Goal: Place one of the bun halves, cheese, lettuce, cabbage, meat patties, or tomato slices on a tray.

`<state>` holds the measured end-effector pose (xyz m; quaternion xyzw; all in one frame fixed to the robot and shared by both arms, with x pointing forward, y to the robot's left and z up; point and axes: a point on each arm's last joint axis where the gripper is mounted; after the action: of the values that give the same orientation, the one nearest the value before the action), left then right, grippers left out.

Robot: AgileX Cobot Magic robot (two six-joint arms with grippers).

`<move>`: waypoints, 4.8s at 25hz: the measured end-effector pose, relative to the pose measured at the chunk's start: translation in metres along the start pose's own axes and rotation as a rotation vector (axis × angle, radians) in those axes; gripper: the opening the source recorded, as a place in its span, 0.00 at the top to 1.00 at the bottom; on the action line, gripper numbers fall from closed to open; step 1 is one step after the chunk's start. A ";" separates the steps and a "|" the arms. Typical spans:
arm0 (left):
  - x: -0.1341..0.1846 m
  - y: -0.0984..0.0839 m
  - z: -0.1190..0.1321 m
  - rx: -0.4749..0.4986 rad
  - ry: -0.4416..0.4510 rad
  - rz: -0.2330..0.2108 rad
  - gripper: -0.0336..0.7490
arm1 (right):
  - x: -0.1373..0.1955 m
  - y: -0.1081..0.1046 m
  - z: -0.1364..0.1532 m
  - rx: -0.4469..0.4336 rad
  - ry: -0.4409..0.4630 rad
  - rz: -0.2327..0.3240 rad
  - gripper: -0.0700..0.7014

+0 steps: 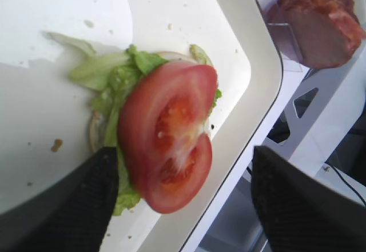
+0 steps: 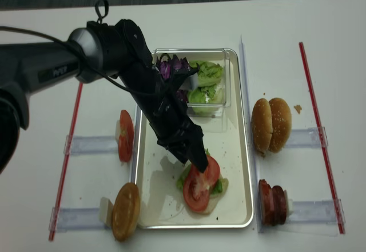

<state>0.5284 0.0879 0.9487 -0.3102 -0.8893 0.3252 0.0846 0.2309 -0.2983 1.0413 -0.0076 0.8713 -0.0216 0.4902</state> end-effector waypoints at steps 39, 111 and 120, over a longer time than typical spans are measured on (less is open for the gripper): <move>-0.029 0.005 -0.056 -0.426 -0.041 -0.080 0.37 | 0.000 0.000 0.000 0.000 0.000 -0.002 0.33; 0.024 0.114 -0.186 -0.682 -0.259 -0.535 0.35 | 0.000 0.000 0.000 0.000 0.000 -0.004 0.33; 0.041 0.068 -0.222 -0.720 -0.387 -0.482 0.31 | 0.000 0.000 0.000 0.000 0.000 -0.004 0.33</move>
<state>0.6079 0.2699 1.0757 -0.0381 -0.9916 0.0191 -0.1224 0.2309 -0.2983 1.0413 -0.0092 0.8713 -0.0225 0.4902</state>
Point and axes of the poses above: a point on each arm's last joint axis where the gripper is mounted, z pointing out along that axis toward the gripper, y along the wrist's bending axis when the last joint is at zero, x = y × z, and after that the axes turned 2 degrees about -z, right-handed
